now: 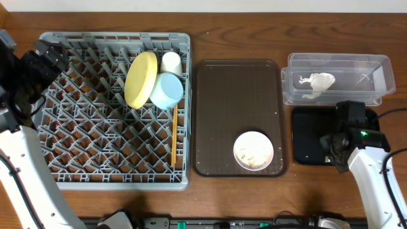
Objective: Sort waste into correct bins and load items into the dishwasher rack
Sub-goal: 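Carry the wrapper right onto the black tray and open the gripper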
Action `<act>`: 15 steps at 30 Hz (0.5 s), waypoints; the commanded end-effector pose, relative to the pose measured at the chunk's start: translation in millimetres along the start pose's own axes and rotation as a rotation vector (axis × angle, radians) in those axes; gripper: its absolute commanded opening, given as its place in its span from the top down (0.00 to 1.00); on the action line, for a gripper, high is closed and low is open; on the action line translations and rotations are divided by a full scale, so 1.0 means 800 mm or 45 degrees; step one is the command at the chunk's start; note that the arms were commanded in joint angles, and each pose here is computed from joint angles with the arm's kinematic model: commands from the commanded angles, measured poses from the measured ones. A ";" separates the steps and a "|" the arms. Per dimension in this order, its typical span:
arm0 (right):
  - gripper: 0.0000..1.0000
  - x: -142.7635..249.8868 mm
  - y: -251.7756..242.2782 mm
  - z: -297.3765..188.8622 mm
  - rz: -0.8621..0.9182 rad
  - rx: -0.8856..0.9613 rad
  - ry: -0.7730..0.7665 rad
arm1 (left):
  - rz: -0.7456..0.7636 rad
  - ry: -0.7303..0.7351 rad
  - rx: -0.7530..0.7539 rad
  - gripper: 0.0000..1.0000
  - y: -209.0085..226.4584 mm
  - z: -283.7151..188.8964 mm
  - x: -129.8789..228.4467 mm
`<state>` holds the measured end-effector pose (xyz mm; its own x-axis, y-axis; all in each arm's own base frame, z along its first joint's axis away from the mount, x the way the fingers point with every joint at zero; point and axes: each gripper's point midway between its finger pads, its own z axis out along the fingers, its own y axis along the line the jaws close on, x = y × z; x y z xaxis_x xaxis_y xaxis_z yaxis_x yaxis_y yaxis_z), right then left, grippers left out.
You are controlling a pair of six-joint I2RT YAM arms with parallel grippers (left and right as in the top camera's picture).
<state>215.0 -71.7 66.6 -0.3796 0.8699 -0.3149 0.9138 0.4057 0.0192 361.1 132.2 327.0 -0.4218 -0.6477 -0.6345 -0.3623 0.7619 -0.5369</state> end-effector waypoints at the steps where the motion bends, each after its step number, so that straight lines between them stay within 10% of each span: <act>1: 0.99 0.000 -0.005 0.008 0.034 0.004 -0.011 | 0.007 -0.011 0.013 0.07 -0.003 -0.003 -0.005; 15: 0.92 -0.014 0.035 0.026 0.195 -0.202 -0.098 | 0.007 -0.011 0.013 0.07 -0.003 -0.003 -0.005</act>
<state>249.3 -72.3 53.3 -0.2638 0.8922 -0.3665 0.9125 0.3540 0.2049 361.1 132.2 327.0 -0.4218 -0.6477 -0.6345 -0.3623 0.7619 -0.5369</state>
